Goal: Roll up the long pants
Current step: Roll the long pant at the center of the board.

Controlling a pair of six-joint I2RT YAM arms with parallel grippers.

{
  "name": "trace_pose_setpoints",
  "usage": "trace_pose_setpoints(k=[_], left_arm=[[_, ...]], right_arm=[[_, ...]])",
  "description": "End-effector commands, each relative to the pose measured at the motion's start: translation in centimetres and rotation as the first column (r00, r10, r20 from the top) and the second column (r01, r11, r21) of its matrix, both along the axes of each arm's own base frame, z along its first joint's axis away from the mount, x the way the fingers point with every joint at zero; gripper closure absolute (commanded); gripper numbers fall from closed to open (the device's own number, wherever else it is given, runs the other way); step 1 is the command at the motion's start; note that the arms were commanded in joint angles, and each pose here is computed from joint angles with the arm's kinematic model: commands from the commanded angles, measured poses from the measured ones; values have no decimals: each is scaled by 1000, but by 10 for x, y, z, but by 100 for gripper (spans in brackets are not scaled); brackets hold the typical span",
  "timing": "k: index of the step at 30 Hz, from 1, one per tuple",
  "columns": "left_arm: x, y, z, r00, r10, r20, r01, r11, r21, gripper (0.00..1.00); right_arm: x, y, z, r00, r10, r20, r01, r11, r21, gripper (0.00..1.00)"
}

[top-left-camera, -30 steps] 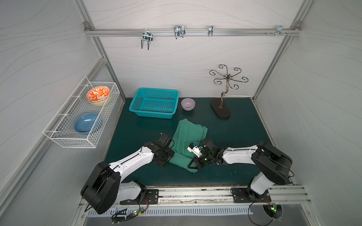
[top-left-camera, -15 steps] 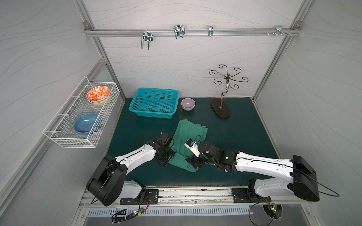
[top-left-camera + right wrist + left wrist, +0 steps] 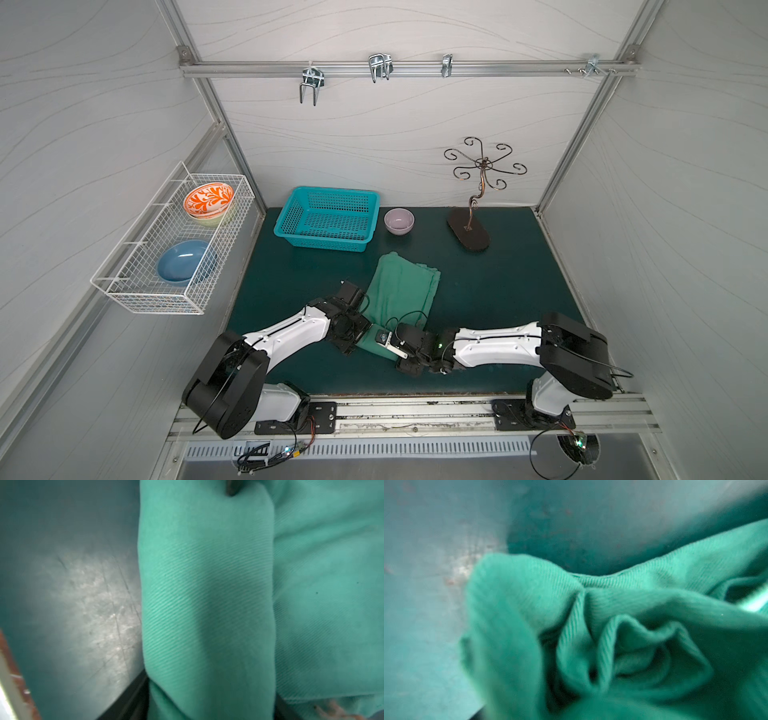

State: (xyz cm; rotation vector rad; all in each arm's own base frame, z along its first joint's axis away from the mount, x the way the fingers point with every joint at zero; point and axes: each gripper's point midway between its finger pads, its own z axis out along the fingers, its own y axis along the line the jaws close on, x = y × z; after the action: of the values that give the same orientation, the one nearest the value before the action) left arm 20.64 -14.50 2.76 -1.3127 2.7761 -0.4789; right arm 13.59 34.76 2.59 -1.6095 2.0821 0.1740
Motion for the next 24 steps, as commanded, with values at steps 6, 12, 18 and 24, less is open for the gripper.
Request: trace_pose_setpoints(k=[6,12,18,24], left_arm=[[14,12,48,988,51,143,-52,999,0,20],[-10,28,53,988,96,125,-97,995,9,16],[-21,31,49,987,118,111,-117,993,-17,13],[-17,23,40,986,125,109,-120,991,-49,11]], right_arm=[[-6,-8,-8,981,-65,-184,68,998,9,89],[-25,11,14,834,-10,-552,135,973,186,100],[-39,36,48,637,172,-751,155,926,343,100],[-41,36,47,528,184,-829,204,920,334,100]])
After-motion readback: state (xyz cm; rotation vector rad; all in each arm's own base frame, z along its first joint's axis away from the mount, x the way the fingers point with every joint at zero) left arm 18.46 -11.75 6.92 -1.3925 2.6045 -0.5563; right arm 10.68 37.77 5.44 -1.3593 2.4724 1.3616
